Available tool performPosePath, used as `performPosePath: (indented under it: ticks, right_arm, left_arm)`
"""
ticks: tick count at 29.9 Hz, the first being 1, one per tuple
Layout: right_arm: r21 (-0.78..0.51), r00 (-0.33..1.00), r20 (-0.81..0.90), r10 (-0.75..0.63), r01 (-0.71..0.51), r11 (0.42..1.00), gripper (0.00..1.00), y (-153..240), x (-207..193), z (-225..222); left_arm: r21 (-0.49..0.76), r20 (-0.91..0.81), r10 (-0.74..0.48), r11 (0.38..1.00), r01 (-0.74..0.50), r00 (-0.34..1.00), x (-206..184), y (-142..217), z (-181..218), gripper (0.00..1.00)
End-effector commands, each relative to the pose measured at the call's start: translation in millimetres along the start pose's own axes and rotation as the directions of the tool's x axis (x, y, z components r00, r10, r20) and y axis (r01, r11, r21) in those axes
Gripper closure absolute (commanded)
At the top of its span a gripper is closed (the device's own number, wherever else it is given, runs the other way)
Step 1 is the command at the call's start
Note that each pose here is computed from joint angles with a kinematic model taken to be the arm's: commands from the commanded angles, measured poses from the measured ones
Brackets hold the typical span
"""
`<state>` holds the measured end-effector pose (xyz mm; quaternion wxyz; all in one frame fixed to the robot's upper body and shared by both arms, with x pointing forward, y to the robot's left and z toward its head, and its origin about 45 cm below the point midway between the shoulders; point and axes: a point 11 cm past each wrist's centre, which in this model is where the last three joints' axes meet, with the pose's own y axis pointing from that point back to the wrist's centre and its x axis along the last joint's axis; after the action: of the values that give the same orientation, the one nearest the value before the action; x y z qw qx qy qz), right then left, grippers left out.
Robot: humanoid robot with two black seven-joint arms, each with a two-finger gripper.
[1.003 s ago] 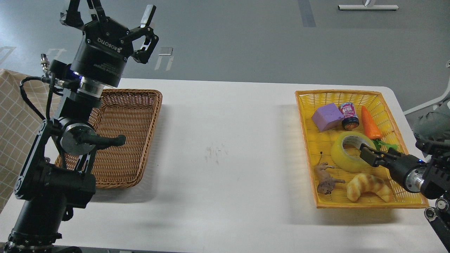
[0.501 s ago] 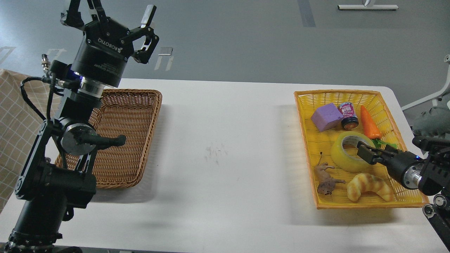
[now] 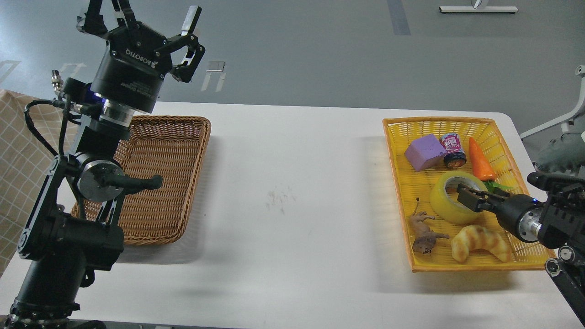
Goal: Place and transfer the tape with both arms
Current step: 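Close the right gripper on the rim of the clear tape roll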
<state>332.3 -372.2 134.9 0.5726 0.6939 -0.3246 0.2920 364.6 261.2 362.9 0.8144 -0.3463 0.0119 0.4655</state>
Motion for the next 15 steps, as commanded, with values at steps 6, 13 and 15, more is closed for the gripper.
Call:
performPosePath:
  ticks: [6,13,15]
  right_arm:
    - [-0.012,1.0,-0.002,-0.026,0.026,1.0,0.04,0.4,-3.0,2.8]
    - [-0.011,1.0,-0.002,-0.029,0.029,1.0,0.1,0.2,-4.4,2.3]
    - [-0.008,1.0,-0.001,-0.029,0.029,1.0,0.11,0.0,-4.6,1.5]
  left_arm:
    - [0.007,0.0,0.008,1.0,-0.008,1.0,2.1,2.7,-1.4,0.02]
    - [0.008,0.0,0.008,1.0,-0.008,1.0,1.9,2.7,-1.8,0.02]
    - [0.006,0.0,0.008,1.0,-0.008,1.0,1.9,2.7,-1.6,0.02]
